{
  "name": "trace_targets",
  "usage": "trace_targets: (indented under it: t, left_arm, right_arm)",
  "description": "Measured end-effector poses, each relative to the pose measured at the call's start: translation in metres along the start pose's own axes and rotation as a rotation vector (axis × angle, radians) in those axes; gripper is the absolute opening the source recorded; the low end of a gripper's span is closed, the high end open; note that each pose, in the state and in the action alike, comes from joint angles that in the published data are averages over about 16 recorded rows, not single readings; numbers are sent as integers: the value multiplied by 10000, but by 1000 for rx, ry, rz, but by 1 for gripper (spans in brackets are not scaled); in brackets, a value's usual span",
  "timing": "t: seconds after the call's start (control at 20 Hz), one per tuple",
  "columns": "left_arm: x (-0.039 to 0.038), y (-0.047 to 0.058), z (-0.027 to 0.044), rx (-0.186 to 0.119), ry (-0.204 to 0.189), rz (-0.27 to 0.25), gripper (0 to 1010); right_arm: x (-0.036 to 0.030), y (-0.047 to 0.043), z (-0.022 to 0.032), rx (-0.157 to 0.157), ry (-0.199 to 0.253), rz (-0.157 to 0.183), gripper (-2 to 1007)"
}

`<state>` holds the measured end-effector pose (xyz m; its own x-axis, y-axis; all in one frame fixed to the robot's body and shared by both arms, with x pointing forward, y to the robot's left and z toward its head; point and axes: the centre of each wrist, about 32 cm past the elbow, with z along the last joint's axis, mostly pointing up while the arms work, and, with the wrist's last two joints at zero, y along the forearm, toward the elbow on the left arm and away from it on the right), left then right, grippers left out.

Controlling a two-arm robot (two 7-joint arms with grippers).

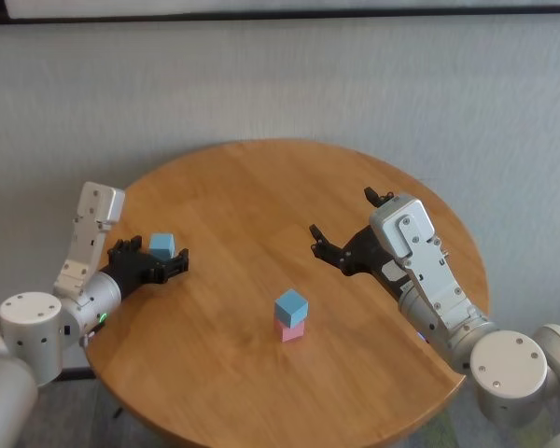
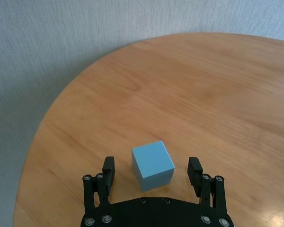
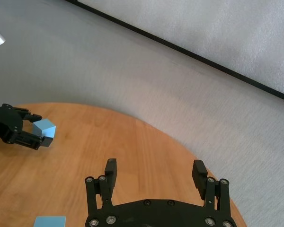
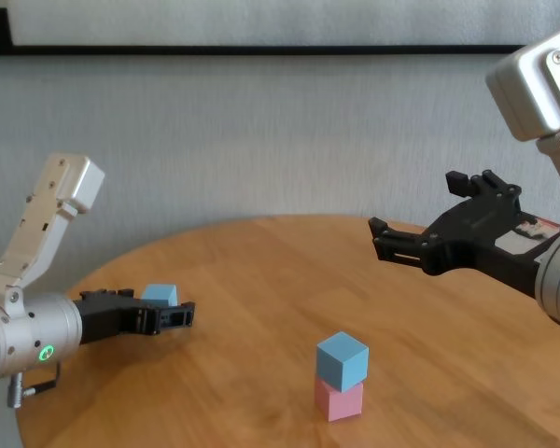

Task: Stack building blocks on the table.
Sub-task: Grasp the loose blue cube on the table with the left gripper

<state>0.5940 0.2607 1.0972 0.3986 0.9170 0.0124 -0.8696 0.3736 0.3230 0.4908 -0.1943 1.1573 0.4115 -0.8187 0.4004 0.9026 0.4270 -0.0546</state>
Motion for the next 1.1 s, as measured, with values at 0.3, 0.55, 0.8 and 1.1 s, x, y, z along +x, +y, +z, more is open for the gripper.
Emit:
trace_targets:
  t: [0.3,0.55,0.8,1.1]
  left_arm:
    - [10,-22,1,10,5,2,1000]
    - [20,-39,1,21,16,4,1000]
    - [28,-49,2,29,29,4,1000]
    - [31,-52,0,34,37,5,997]
  right_arm:
    - [0,0,0,0,0,0,1005]
    - [0,0,0,0,0,0,1005]
    - [0,0,0,0,0,0,1005]
    - [0,0,0,0,0,0,1005]
